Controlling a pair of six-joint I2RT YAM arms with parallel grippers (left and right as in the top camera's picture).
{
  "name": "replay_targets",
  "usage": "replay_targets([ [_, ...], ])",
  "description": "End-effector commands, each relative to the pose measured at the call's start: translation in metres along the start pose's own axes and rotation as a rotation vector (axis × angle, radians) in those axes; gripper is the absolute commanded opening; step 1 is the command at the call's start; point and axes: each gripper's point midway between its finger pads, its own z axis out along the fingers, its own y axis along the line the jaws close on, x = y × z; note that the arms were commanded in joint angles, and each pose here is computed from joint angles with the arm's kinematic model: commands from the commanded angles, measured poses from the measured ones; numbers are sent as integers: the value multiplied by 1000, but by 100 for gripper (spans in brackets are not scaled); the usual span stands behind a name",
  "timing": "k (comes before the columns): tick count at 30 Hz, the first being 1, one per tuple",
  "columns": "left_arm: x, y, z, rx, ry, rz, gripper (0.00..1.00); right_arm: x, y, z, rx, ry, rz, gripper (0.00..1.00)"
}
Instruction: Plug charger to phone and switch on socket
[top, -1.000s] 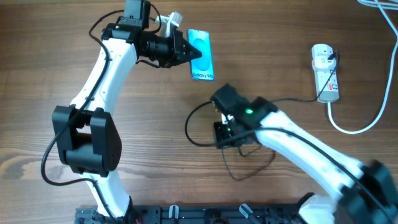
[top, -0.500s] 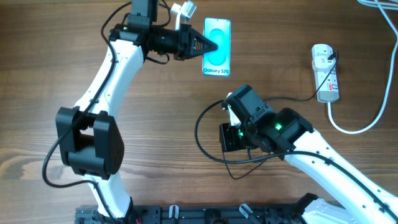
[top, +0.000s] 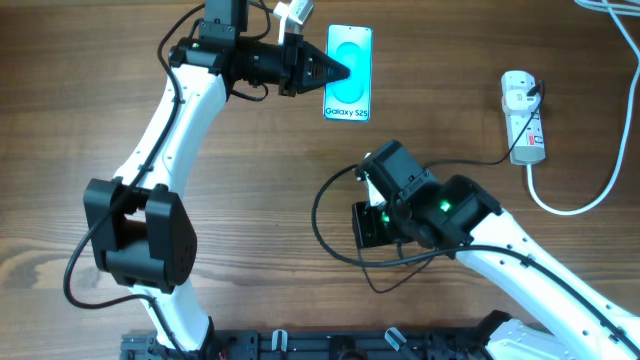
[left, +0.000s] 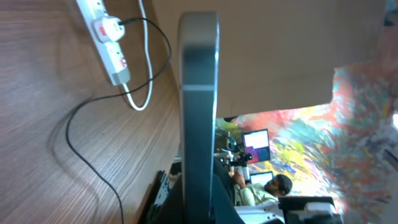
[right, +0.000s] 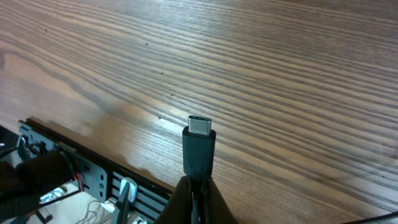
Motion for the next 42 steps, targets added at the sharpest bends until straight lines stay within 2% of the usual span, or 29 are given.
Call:
replay_targets([
  [1,-2,-10,0,-46,-27,42,4,-1,11,-8,-22,-16,-16,4],
  [9,-5,1,6,-123,-52,47,4,-9,15,-17,-11,-51,-75,4],
  [13,-4,2,11,-132,-46,83,4,-24,7,-24,54,-121,-78,4],
  [19,2,-2,21,-125,-19,115,4,-44,11,-28,57,-211,-66,4],
  [27,10,-17,21,-28,26,130,4,-75,3,-54,79,-330,7,4],
  [31,16,-28,21,33,53,234,4,-88,9,-70,58,-376,6,4],
  [38,10,-22,19,-42,17,245,4,-89,11,-71,57,-371,-16,4],
  [42,6,-19,11,-176,-40,244,4,-90,10,-67,60,-364,-8,4],
])
